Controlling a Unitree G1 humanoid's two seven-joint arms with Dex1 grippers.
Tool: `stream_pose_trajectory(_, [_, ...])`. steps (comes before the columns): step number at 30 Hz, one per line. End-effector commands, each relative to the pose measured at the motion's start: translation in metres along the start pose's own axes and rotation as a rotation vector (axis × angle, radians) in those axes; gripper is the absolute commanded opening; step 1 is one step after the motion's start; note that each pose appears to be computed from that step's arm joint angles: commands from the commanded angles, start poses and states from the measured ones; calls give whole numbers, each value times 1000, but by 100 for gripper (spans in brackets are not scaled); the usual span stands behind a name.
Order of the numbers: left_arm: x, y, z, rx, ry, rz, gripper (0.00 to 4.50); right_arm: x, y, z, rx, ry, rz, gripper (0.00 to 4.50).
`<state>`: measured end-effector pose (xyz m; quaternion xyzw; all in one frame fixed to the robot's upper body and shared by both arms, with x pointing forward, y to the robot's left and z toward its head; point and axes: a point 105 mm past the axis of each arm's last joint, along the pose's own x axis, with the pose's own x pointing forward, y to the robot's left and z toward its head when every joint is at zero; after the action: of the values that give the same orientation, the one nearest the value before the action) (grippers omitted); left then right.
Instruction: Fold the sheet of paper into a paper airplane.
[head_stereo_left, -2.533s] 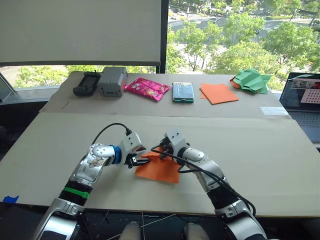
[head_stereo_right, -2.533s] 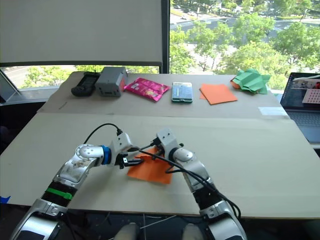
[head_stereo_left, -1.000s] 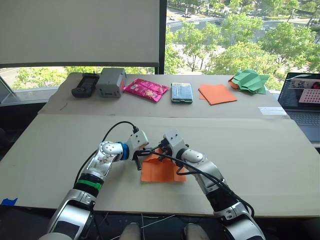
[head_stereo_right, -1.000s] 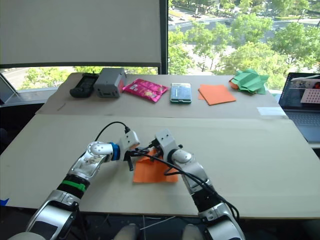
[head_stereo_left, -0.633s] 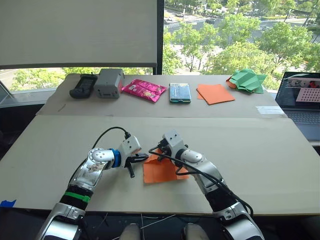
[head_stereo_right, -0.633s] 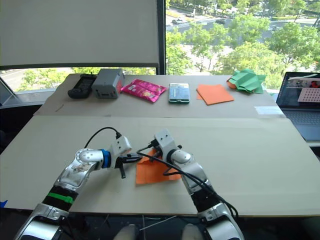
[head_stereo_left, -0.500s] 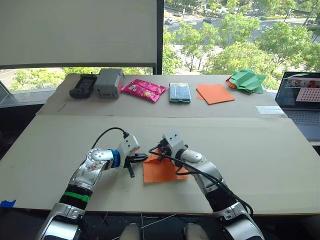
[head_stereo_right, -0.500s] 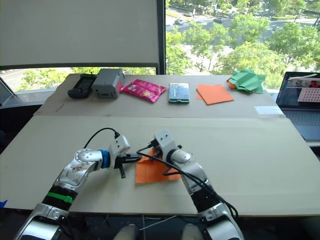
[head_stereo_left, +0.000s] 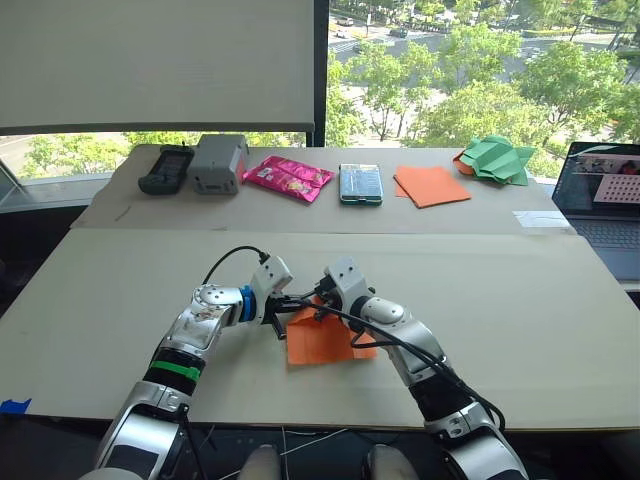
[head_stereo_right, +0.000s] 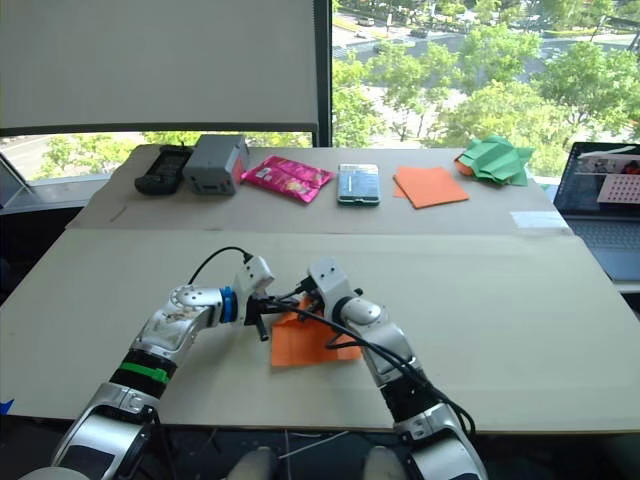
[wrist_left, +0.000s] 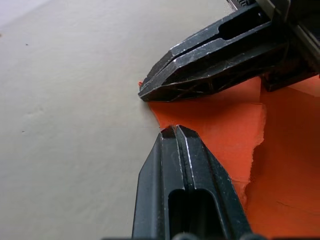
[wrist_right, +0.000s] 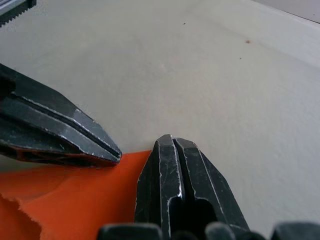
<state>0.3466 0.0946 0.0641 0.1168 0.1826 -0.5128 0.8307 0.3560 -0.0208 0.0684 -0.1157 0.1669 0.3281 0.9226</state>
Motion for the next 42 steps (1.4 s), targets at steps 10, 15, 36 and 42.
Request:
stream_pose_trajectory(10, [-15,-12,-42,65,151,-28,3,2,3,-7,13,29,4,0])
stream_pose_trajectory(15, [-25,-22,-54,27,164,-39,3,2,3,-8,13,31,6,0])
stream_pose_trajectory(36, [-72,-10,49,42,-156,106,3,-49,-6,68,23,-278,43,0])
stream_pose_trajectory(42, [-53,-14,55,47,-172,65,3,-93,-31,67,62,-271,2,0])
